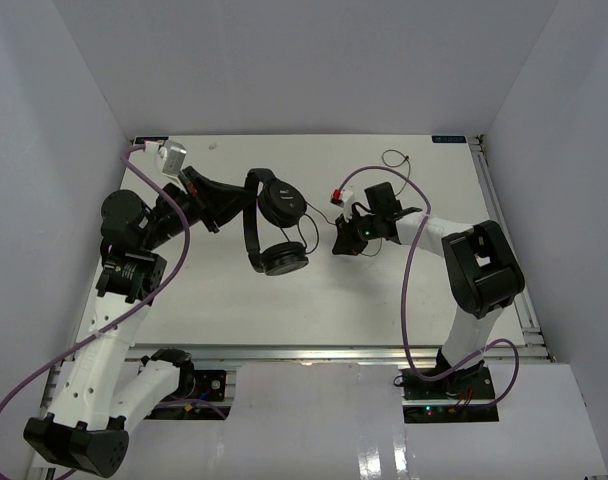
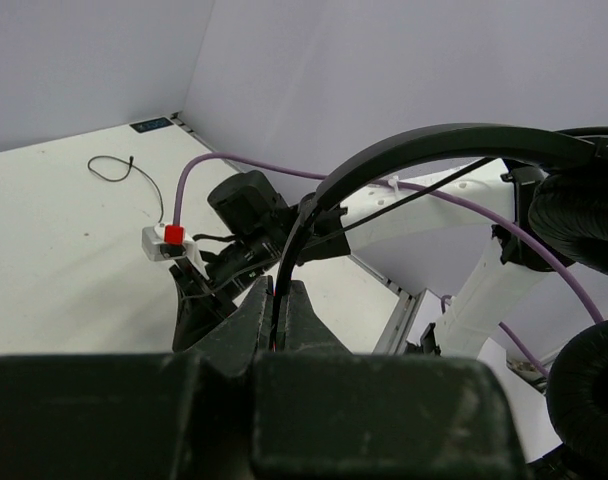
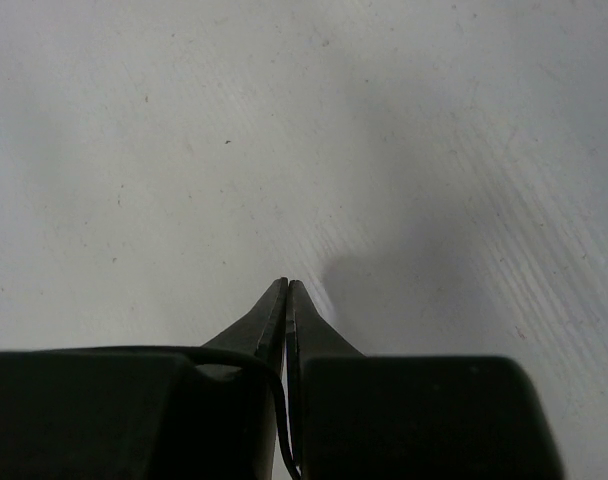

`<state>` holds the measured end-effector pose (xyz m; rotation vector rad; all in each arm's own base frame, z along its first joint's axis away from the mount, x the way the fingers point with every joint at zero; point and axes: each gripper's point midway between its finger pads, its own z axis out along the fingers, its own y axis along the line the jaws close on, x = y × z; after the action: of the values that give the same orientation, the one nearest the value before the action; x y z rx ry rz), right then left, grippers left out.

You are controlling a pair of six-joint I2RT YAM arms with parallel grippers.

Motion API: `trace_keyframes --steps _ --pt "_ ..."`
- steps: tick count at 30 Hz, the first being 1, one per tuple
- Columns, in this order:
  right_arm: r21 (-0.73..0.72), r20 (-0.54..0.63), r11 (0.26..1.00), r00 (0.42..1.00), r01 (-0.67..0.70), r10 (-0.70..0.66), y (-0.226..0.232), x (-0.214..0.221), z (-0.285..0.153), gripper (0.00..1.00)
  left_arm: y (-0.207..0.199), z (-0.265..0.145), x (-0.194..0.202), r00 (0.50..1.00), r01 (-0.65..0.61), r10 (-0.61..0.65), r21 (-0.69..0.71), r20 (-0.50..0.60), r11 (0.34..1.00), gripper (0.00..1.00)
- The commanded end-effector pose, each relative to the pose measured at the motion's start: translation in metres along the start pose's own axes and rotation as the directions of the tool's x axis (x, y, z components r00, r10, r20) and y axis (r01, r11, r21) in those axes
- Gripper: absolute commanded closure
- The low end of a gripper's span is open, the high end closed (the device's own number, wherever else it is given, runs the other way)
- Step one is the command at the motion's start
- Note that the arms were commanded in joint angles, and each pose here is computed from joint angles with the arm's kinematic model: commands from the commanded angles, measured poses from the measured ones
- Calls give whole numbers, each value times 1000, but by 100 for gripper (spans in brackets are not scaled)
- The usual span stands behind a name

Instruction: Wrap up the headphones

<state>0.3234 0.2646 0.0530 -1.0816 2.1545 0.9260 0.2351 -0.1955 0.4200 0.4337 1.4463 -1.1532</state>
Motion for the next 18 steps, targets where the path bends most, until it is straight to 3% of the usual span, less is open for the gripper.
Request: trace_keyframes --steps 1,18 --pt "-4 -8 1000 1000 -17 17 -2 9 -5 92 -7 -5 -30 997 -44 48 -62 60 997 100" --pt "0 -14 1000 1000 22 -22 6 23 -21 92 34 2 -68 989 -2 41 -270 141 963 100"
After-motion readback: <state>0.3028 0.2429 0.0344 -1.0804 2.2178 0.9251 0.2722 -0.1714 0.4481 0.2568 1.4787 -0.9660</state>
